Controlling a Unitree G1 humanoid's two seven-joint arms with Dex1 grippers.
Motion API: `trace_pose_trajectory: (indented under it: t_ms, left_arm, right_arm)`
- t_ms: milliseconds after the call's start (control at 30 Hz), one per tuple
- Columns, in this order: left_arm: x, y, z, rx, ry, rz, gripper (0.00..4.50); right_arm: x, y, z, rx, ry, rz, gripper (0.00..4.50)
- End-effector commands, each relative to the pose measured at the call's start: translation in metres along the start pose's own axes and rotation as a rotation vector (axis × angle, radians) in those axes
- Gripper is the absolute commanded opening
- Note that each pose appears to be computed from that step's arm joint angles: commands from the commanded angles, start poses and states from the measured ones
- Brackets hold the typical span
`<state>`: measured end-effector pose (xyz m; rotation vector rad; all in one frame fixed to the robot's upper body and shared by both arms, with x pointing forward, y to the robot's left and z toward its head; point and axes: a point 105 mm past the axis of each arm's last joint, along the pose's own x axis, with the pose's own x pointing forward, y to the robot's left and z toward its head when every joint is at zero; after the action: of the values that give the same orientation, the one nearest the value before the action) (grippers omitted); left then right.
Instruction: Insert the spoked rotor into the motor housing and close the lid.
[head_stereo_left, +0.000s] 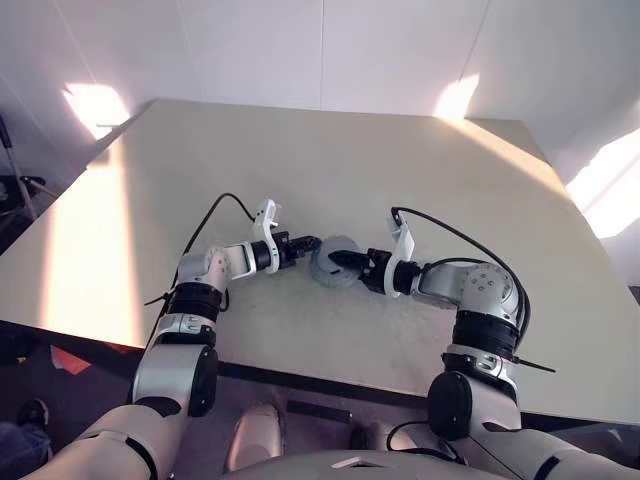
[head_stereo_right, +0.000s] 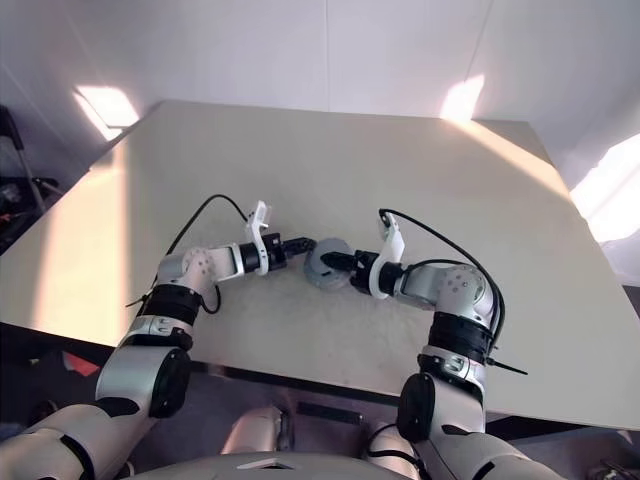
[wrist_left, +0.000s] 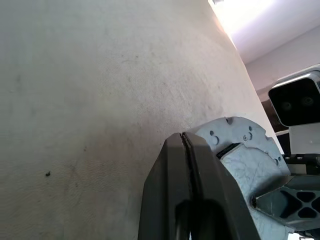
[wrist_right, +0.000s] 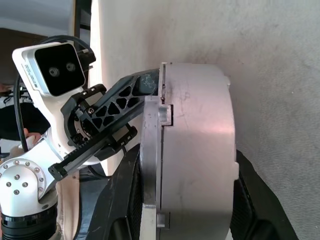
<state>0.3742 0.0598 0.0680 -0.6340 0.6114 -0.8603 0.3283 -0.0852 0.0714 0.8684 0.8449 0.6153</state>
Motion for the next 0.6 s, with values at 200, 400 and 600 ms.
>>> trace_pose_trajectory:
  t_ms: [200,400,600]
  left_arm:
    - [-0.015,-0.001,0.032,-0.098,-0.167,-0.046,0.00]
    - [-0.036,0.001,0.046,-0.167,-0.283,-0.088,0.00]
    - [-0.071,-0.013,0.071,-0.232,-0.502,-0.210,1.58]
  right_arm:
    - [-0.009,0.040,0.069,0.050,-0.264,0.151,2.07]
    - [0.006,0.082,0.093,0.061,-0.316,0.260,2.07]
    - [0.034,0.118,0.086,0.035,-0.241,0.320,2.07]
